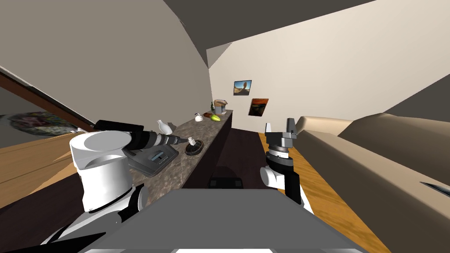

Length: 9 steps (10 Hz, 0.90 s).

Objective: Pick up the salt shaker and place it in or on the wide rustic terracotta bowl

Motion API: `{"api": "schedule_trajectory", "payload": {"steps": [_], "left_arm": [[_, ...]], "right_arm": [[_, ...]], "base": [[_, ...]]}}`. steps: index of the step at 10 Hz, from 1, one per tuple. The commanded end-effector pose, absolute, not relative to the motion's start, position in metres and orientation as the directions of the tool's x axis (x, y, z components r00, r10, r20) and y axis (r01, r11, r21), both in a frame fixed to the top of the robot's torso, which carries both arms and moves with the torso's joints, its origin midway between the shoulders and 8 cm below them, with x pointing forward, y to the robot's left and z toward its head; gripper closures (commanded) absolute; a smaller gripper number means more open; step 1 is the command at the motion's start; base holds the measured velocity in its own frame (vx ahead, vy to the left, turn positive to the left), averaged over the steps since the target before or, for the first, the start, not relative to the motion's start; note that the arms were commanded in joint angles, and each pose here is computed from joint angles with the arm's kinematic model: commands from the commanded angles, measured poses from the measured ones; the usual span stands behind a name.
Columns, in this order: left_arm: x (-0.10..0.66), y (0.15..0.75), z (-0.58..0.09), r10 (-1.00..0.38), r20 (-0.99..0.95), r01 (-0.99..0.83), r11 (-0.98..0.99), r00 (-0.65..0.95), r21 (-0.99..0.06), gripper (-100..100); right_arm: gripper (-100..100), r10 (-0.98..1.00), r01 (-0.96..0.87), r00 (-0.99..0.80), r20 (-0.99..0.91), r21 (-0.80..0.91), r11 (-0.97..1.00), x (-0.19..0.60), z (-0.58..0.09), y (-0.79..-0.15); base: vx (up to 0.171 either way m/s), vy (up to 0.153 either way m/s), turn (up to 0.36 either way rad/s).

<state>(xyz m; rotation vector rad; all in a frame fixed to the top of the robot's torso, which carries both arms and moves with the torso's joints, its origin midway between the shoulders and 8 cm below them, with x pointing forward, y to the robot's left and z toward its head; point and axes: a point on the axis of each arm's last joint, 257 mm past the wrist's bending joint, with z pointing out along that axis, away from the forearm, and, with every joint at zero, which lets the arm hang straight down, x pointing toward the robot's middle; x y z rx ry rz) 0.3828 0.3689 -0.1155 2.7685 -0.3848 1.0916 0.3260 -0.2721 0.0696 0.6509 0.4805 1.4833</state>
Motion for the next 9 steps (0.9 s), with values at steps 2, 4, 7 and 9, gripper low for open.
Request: {"api": "schedule_trajectory", "payload": {"steps": [2,4,7,9], "left_arm": [[0.3717,0.3656,-0.1017,-0.187,0.686,-0.284,-0.958,0.703,0.031,-100],[0.375,0.367,-0.1046,-0.185,0.686,-0.284,-0.958,0.704,0.033,0],[0.3751,0.367,-0.1046,-0.185,0.686,-0.284,-0.958,0.704,0.033,0],[0.3751,0.367,-0.1046,-0.185,0.686,-0.284,-0.958,0.704,0.033,0]], "right_arm": [[0,0.994,-0.749,0.048,0.096,0.662,-0.028,0.326,0.0696,-0.2721],[0,0.994,-0.749,0.048,0.096,0.662,-0.028,0.326,0.0696,-0.2721],[0,0.994,-0.749,0.047,0.096,0.662,-0.028,0.326,0.0696,-0.2721],[0,0.994,-0.749,0.047,0.096,0.662,-0.028,0.326,0.0696,-0.2721]], "base": [[0.017,0.018,0.005],[0.004,0.004,0.0],[0.0,0.0,0.0],[0.0,0.0,0.0]]}}
